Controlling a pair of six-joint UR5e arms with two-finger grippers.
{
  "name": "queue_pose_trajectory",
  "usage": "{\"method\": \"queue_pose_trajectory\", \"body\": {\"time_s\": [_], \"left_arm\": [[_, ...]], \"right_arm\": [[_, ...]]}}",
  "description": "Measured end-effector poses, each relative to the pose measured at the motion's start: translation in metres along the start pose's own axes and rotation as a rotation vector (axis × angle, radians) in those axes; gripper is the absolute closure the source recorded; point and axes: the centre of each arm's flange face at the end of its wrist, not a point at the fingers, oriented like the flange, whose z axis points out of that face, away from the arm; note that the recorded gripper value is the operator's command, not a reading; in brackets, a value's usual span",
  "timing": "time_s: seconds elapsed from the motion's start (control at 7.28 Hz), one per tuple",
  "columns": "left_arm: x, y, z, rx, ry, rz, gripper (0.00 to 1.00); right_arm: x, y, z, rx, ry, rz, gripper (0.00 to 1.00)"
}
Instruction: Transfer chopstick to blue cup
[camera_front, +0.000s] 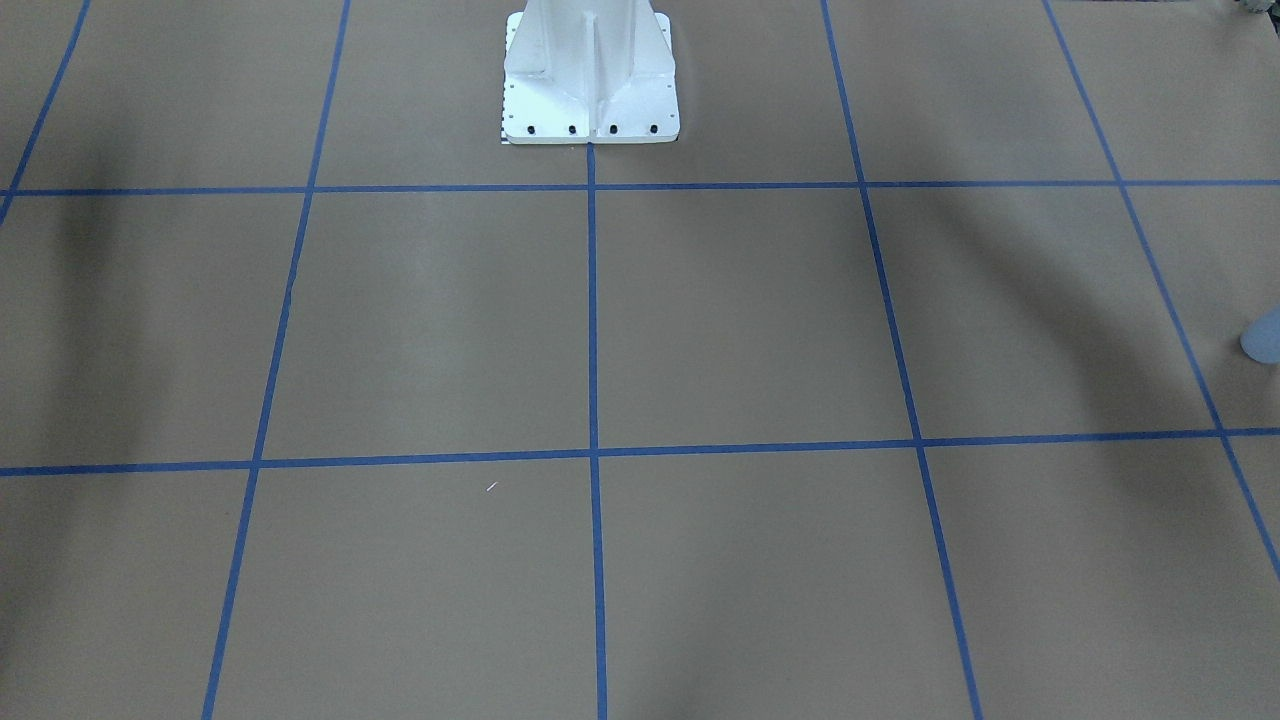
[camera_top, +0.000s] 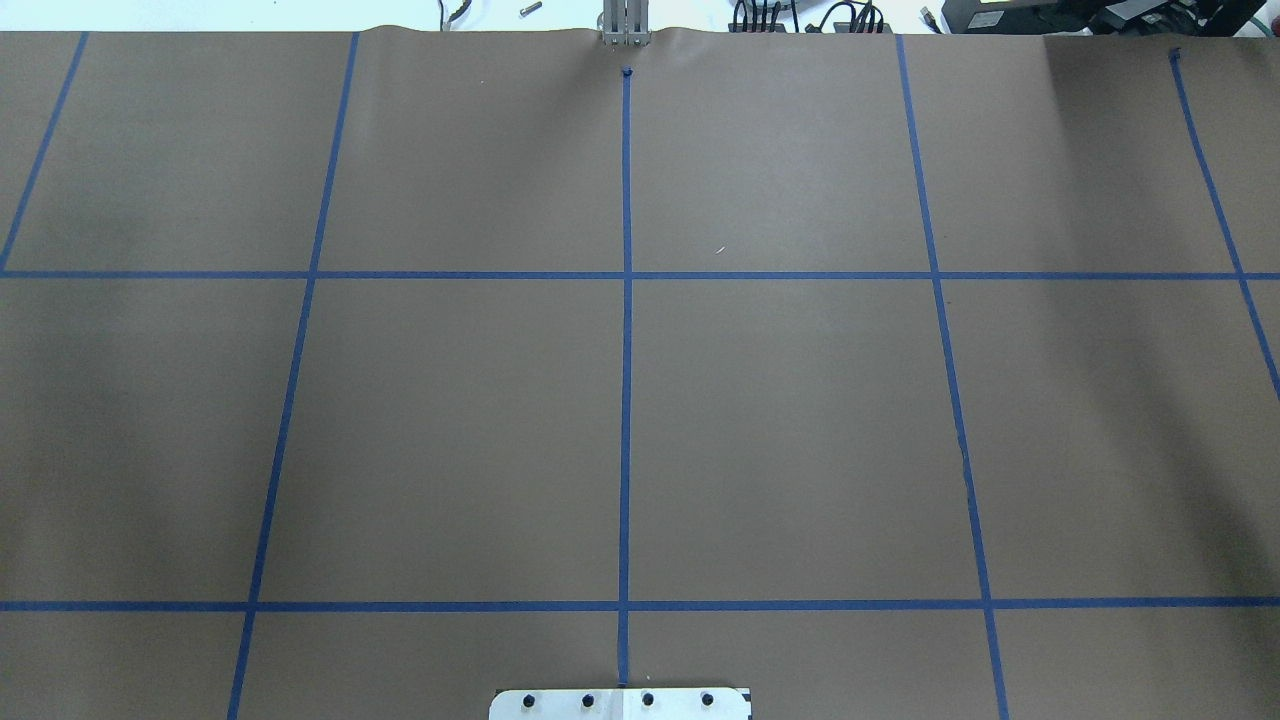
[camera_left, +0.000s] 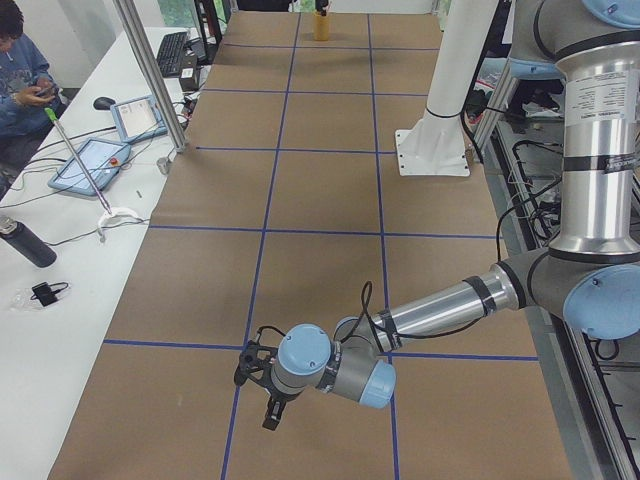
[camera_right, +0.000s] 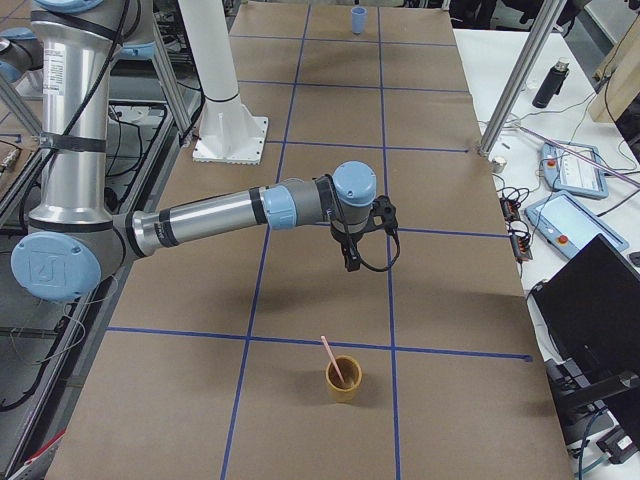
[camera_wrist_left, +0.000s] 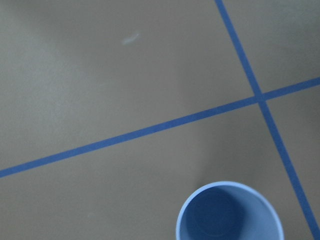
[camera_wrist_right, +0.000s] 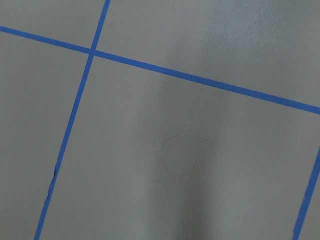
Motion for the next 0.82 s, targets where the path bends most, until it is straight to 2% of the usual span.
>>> {"method": "queue_pose_trajectory", "body": {"time_s": [0.41,0.82], "left_arm": [[-0.001,-0.004,0.005,-0.009,0.001,-0.018,0.02],[-0.003,-0.010,0.011,-0.017,0.003,-0.079,0.02]], "right_arm": [[0.001,0.000,0.001,-0.003,0.000,0.002,0.00],[0.002,0.001,0.001,-0.003,0.000,0.003,0.00]]}}
